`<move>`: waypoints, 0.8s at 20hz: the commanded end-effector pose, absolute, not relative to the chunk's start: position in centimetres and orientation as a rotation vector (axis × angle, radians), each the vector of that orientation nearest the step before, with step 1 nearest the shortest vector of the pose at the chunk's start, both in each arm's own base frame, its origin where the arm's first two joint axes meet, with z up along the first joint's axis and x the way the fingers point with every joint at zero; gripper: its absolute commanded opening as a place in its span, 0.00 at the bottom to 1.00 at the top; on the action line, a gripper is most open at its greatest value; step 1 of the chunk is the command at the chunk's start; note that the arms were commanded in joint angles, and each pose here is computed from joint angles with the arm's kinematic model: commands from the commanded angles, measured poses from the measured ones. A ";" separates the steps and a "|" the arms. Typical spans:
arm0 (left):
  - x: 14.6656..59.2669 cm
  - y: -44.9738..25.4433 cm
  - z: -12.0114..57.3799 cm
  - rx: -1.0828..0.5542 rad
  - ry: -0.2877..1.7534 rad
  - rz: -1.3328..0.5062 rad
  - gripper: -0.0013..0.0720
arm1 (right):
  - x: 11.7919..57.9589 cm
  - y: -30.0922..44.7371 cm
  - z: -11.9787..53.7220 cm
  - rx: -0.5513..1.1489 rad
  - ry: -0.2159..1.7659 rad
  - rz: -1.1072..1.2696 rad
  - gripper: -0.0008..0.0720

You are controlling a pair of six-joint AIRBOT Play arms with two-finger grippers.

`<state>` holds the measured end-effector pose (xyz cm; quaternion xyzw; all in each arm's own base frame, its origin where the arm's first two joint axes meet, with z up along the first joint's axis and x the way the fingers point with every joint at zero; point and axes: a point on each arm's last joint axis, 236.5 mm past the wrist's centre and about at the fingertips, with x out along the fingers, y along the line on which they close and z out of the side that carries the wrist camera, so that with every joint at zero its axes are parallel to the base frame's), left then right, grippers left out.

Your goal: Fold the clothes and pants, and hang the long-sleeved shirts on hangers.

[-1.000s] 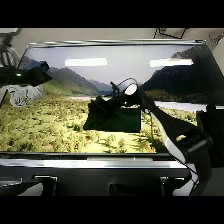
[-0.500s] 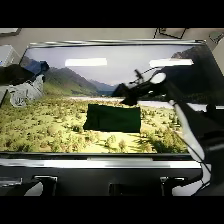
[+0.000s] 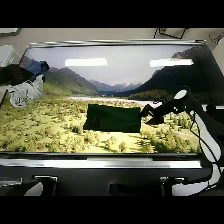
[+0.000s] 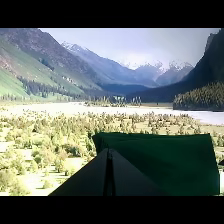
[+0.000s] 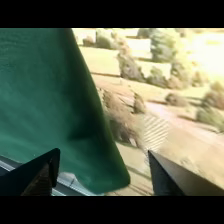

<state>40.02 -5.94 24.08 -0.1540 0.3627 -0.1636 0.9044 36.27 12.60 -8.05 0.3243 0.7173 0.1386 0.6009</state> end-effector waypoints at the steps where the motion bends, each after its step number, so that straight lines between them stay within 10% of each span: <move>1: 40.0 -6.1 24.2 -0.342 0.750 -0.337 0.05 | 36.9 15.0 -8.7 0.861 1.588 0.434 0.82; 7: 40.0 -6.2 24.2 -0.372 0.755 -0.329 0.05 | 36.0 16.5 -9.3 0.914 1.642 0.487 0.74; 11: 39.9 -6.6 24.5 -0.388 0.751 -0.346 0.05 | 37.0 17.6 -8.6 0.864 1.574 0.578 0.06; 16: 40.0 -6.6 24.5 -0.388 0.751 -0.347 0.05 | 42.4 12.5 1.1 0.860 1.357 0.670 0.06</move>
